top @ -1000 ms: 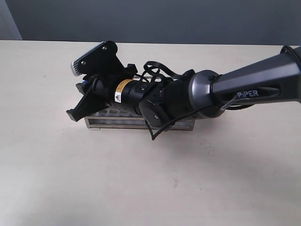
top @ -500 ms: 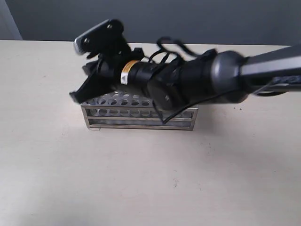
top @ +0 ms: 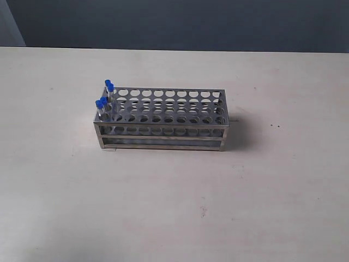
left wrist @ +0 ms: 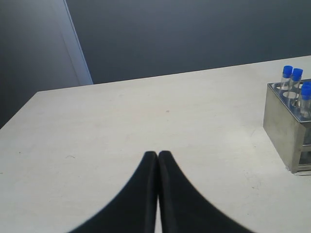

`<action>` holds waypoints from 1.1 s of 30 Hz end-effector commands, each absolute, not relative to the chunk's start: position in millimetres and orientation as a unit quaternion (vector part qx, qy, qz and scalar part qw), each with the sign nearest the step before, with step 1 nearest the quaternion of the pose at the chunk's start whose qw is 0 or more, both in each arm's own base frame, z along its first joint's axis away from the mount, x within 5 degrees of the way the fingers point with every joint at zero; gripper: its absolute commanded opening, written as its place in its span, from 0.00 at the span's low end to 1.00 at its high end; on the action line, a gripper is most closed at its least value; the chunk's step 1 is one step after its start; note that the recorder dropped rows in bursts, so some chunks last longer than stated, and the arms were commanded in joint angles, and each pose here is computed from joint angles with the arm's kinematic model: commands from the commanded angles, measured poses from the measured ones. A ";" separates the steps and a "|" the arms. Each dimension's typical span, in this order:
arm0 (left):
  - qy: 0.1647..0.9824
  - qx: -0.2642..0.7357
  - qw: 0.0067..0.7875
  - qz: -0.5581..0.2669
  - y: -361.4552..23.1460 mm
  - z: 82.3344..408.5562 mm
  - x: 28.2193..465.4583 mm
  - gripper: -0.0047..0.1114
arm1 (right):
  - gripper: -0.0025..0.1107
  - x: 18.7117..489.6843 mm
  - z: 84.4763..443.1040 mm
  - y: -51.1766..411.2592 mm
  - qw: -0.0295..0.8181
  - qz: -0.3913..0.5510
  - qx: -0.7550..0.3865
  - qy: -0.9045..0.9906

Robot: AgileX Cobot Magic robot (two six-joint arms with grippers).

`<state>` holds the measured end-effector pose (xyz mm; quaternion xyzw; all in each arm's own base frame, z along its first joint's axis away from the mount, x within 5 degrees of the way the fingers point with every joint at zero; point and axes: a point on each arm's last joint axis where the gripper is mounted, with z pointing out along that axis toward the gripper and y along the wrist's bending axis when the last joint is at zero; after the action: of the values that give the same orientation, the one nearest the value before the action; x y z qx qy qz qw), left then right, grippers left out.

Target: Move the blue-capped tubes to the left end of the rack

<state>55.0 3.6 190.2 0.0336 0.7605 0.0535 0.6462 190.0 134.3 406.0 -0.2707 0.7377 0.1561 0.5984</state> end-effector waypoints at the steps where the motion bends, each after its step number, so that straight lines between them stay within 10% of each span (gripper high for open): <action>1: 0.758 0.035 0.650 0.050 3.0 191.6 55.4 0.04 | 0.02 147.5 388.5 101.1 0.591 0.170 -0.247 0.749; 14: 0.758 0.035 0.650 0.050 3.0 191.6 55.4 0.04 | 0.02 74.7 362.2 47.2 0.587 0.162 -0.230 0.759; 21: 0.758 0.035 0.650 0.050 3.0 191.6 55.4 0.04 | 0.02 49.8 277.0 7.4 0.601 0.060 -0.010 0.797; 33: 0.758 0.035 0.650 0.050 3.0 191.6 55.4 0.04 | 0.02 50.6 221.7 4.5 0.604 0.048 0.020 0.795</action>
<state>55.0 3.6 190.2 0.0336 0.7605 0.0535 0.6462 51.2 5.0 225.6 0.0156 0.8067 0.0490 0.5886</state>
